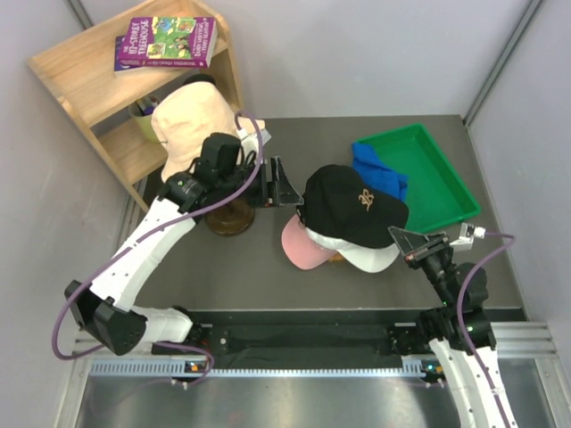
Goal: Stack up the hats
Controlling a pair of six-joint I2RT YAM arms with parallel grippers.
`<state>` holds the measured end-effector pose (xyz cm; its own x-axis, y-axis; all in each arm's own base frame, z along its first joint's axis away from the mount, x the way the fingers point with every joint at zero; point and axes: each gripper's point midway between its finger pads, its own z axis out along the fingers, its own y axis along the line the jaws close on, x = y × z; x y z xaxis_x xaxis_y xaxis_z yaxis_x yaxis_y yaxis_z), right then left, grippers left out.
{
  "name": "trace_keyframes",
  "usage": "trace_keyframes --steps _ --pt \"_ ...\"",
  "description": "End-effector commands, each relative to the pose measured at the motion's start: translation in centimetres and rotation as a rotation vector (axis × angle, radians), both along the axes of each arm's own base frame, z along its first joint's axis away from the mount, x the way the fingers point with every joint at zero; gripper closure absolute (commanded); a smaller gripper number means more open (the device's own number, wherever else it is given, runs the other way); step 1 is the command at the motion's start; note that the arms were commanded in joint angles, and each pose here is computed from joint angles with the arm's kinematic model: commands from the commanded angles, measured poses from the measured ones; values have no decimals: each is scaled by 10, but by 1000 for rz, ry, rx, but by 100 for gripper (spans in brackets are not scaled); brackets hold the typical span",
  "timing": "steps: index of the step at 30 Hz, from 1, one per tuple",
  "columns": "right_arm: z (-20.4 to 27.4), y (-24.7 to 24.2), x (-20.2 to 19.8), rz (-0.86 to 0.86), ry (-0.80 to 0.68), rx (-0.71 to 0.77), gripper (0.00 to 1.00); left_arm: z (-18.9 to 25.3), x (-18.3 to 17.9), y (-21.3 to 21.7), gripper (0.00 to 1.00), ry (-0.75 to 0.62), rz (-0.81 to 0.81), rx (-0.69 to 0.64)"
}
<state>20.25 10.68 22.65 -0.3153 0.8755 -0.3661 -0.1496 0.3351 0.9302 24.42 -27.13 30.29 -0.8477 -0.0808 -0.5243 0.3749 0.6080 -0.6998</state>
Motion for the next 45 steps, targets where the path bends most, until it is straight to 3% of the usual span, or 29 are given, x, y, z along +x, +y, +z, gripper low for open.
trace_keyframes --steps 1,11,16,22,27,32,35,38,39,42,45 --pt "-48 -6 0 -18 130 -124 100 -6 16 -6 28 -49 -3 10" --pt "-107 -23 -2 -84 412 -242 100 -32 44 -20 35 -59 1 36" --pt "-130 -32 -10 -118 548 -266 100 -53 49 -30 51 -38 -21 51" --pt "-141 -36 -17 -133 631 -288 100 -71 44 -35 60 -20 -53 97" --pt "-133 -36 -12 -122 593 -321 100 -85 35 -36 61 -11 -81 146" --pt "-88 -45 -17 -143 495 -386 100 -93 30 -34 62 -6 -84 182" --pt "-64 -35 -20 -94 425 -343 91 -94 29 -33 62 -8 -81 185" --pt "-71 -32 -29 -79 471 -315 64 -95 29 -35 62 -7 -87 185" --pt "-72 -34 -31 -88 476 -316 51 -96 30 -34 62 -6 -87 186" --pt "-68 -45 -32 -157 458 -314 31 -96 29 -36 62 -7 -92 184" --pt "-62 -46 -26 -181 391 -285 25 -96 28 -36 62 -10 -95 181"
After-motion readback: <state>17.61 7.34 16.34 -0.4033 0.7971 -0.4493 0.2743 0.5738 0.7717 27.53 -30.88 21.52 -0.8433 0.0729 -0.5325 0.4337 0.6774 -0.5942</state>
